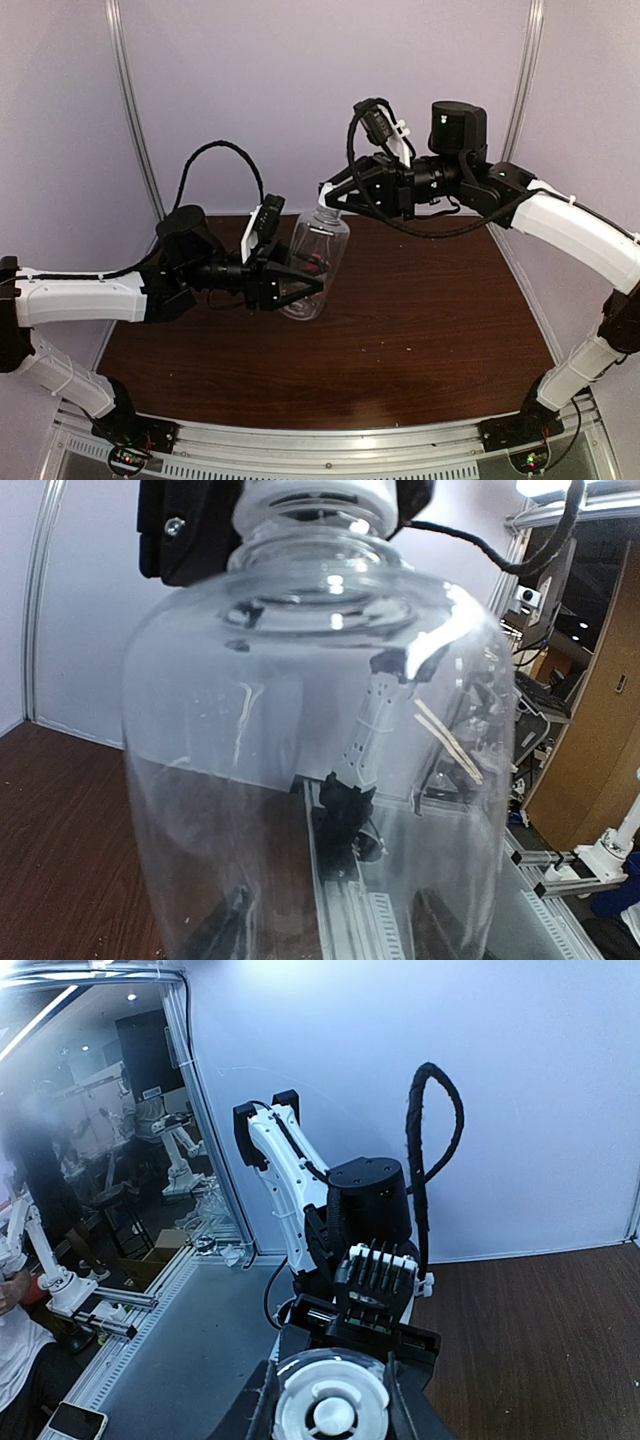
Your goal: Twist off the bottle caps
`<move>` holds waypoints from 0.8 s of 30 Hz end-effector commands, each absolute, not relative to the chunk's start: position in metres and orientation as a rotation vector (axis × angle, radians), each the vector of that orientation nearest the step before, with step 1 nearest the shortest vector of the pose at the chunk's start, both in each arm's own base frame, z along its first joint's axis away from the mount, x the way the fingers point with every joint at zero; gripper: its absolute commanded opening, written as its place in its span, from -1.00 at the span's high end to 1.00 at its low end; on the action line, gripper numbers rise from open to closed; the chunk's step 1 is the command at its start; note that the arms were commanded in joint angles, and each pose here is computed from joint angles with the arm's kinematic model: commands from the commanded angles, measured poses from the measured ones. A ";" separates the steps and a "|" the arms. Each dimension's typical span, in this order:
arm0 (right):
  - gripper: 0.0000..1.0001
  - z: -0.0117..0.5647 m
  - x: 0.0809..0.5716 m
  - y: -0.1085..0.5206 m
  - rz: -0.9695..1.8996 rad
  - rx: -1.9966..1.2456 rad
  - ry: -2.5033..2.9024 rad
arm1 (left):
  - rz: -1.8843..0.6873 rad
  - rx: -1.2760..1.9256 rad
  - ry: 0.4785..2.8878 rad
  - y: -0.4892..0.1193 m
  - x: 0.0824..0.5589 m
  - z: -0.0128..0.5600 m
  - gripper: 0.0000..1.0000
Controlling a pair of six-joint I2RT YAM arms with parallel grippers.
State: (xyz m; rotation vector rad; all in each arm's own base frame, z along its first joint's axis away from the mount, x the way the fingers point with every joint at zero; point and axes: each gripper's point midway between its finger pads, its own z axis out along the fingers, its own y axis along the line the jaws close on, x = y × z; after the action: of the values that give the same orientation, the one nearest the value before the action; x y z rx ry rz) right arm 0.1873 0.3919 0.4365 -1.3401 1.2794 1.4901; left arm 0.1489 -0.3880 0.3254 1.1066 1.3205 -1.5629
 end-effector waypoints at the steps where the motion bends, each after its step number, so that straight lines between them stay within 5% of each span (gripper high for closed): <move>1: 0.51 0.432 0.194 0.393 1.463 -1.329 1.329 | -1.552 1.086 1.130 -0.382 0.145 0.366 0.07; 24: -0.47 0.446 0.206 0.378 1.334 -1.181 1.419 | -1.387 0.970 1.205 -0.390 0.181 0.351 0.07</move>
State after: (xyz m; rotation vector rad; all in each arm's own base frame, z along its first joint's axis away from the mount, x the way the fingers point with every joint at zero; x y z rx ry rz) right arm 0.2049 0.3919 0.4255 -1.2521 1.4246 1.4088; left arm 0.1669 -0.3893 0.3348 1.0199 1.2878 -1.4768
